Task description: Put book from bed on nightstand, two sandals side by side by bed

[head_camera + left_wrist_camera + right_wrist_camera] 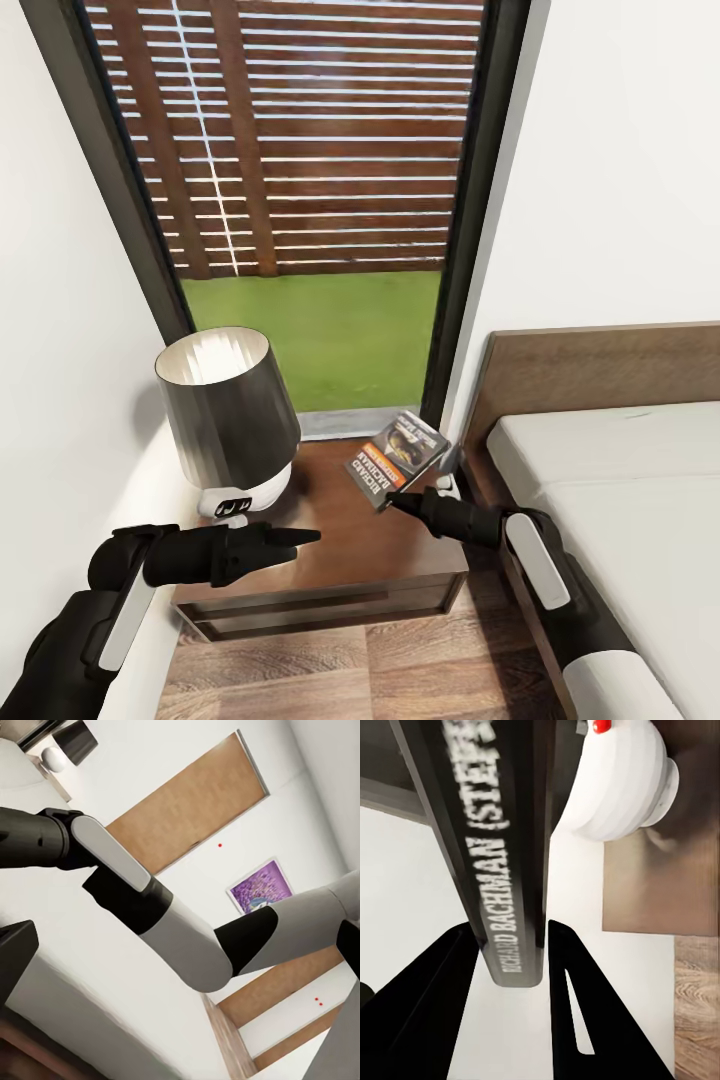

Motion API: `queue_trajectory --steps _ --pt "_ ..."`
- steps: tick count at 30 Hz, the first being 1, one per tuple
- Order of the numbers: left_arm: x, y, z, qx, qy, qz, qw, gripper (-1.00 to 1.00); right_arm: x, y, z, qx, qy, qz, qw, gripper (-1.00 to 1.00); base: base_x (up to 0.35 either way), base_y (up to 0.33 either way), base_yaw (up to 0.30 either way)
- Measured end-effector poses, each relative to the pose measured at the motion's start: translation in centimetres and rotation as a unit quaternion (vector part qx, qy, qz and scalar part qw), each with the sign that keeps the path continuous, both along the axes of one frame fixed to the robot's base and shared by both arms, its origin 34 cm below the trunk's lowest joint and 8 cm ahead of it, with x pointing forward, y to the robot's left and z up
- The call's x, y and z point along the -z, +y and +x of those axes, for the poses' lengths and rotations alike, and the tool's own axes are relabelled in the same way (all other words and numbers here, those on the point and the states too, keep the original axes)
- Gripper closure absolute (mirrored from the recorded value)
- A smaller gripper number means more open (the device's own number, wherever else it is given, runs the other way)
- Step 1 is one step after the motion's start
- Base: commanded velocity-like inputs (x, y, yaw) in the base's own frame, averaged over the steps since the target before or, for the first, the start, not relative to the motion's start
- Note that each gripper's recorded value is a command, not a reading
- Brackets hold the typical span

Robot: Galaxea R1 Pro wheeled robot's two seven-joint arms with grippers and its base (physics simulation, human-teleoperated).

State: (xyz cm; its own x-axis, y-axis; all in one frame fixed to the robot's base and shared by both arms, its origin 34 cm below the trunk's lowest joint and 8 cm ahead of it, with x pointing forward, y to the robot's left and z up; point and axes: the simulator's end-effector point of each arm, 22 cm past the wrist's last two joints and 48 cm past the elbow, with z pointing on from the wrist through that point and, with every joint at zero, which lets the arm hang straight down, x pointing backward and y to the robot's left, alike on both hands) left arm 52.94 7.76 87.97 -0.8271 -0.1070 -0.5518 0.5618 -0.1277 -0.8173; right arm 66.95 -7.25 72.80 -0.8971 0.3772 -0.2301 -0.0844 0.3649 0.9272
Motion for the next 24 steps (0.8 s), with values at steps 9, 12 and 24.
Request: queue_trajectory --steps 9,12,24 --pt "0.1 -0.1 0.0 0.000 0.001 0.002 1.0000 -1.00 0.4 -0.7 -0.1 0.004 0.015 -0.002 0.9999 1.00 0.000 0.000 0.000" --pt "0.1 0.0 0.0 0.000 0.000 0.002 1.0000 -1.00 0.3 -1.0 0.1 0.010 0.015 -0.002 0.9998 1.00 0.000 0.000 0.000" --pt "0.6 -0.2 0.3 -0.008 0.002 0.014 0.9999 -1.00 0.5 -2.1 0.6 0.024 0.018 -0.003 0.9996 1.00 0.000 0.000 0.000"
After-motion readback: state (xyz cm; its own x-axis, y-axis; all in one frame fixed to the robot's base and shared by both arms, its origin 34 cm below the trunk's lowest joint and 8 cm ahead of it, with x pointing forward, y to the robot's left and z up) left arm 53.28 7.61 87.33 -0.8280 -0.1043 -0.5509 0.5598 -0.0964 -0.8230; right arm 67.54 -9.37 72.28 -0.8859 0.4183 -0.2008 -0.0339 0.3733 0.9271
